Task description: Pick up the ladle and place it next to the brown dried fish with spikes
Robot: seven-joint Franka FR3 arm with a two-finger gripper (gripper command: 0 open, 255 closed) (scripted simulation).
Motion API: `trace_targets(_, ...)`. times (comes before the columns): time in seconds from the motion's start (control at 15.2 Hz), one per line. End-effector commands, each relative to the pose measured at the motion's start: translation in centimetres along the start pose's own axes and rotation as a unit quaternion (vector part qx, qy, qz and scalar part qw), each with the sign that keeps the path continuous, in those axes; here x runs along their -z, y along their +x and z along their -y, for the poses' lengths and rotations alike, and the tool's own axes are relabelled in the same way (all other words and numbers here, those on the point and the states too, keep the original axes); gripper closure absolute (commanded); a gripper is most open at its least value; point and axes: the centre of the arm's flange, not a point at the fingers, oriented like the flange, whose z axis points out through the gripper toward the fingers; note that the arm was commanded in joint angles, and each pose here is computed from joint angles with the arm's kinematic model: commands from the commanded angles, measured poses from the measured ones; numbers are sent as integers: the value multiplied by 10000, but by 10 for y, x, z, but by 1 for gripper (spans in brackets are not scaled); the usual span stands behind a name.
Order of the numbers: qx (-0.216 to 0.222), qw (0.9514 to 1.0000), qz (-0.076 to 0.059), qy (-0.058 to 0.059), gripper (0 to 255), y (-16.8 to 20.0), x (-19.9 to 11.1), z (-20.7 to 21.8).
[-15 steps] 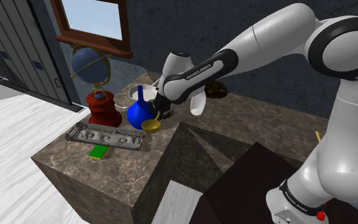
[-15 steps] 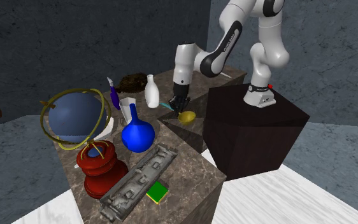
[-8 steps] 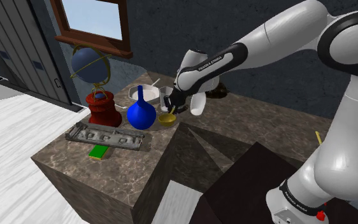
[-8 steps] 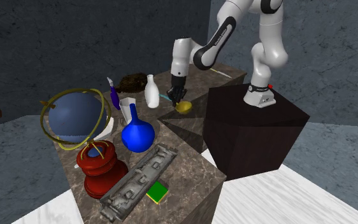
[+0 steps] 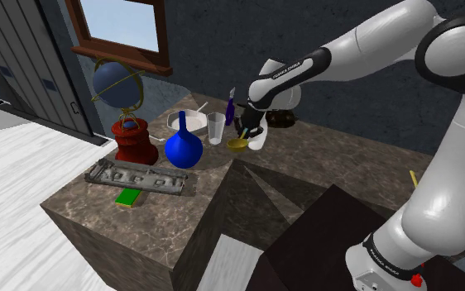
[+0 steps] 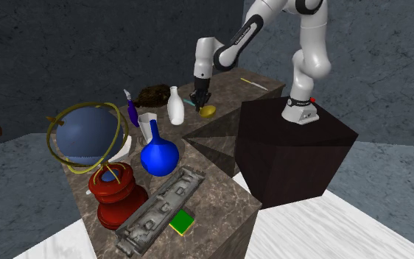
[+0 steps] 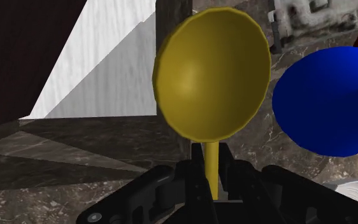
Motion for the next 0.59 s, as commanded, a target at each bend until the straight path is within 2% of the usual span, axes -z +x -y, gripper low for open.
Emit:
trace_targets(0.0,13,10000,0,0,255,24,4,-15)
trace_targets(0.53,13,10000,0,0,255,113,25,-67)
